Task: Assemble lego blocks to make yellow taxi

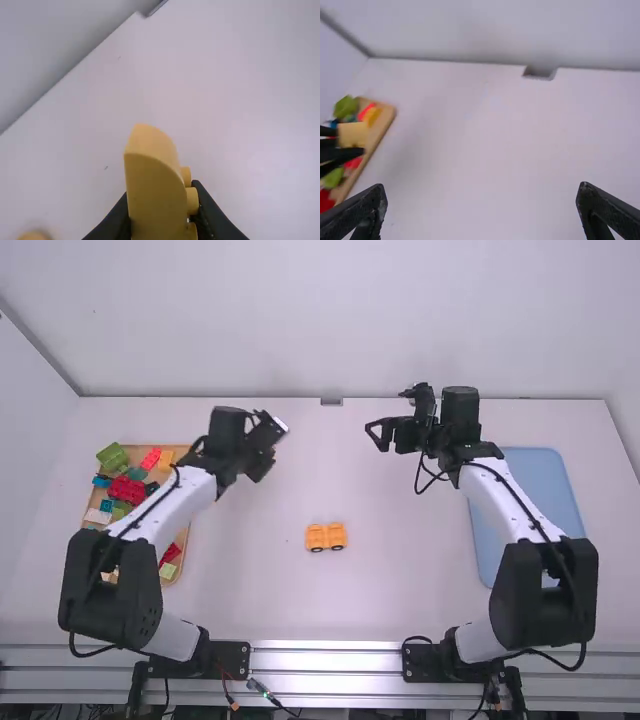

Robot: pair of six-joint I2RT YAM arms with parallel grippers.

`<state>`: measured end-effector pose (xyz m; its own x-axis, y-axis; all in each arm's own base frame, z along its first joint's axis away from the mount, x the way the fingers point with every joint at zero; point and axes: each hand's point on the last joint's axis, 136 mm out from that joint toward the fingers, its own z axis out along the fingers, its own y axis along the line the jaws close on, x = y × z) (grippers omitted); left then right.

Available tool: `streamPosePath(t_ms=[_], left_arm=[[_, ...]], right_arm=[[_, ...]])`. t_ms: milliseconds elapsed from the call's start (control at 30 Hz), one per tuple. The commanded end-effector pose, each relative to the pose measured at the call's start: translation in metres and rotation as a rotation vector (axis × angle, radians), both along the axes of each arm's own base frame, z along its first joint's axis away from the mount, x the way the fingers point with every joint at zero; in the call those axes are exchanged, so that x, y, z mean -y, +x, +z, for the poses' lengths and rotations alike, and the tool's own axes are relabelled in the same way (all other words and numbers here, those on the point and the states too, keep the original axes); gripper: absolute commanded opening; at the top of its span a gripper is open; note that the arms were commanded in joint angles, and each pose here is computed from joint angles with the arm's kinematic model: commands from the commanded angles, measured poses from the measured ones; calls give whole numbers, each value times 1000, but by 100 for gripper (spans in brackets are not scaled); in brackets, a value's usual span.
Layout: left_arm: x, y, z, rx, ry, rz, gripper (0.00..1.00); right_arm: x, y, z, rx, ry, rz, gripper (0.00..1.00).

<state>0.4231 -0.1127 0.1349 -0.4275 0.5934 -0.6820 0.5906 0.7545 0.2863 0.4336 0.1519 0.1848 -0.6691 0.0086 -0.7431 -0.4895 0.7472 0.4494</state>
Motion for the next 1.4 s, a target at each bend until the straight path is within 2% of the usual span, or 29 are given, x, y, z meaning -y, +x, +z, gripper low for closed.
streamPosePath(t_ms=[0,133,200,300,400,600,733,900,1133,1367], left_arm=[[20,-17,-5,20,4,23,1],[57,-30,-1,33,-93,-21,2],[77,-42,0,-3,-159,-83,2],[85,-47,1,-32,-209,-96,2],[85,-46,1,-34,-217,-86,2],[87,-45,2,-16,-219,-83,2],[90,-40,1,81,-236,-34,2],[104,-49,1,101,-328,-104,2],[111,-48,11,132,-366,-126,2],[117,-49,14,136,-376,-135,2]], right_arm=[[-21,-10,2,-11,88,147,99],[-31,-17,-9,-37,126,229,97],[-47,-34,-13,21,143,384,90],[-58,-51,-19,83,167,491,89],[-58,-54,-26,114,184,494,90],[-60,-59,-32,122,296,427,95],[-58,-67,-27,155,374,385,98],[-62,-78,-19,185,429,388,100],[-80,-71,-38,97,368,337,95],[-97,-77,-32,103,369,381,86]])
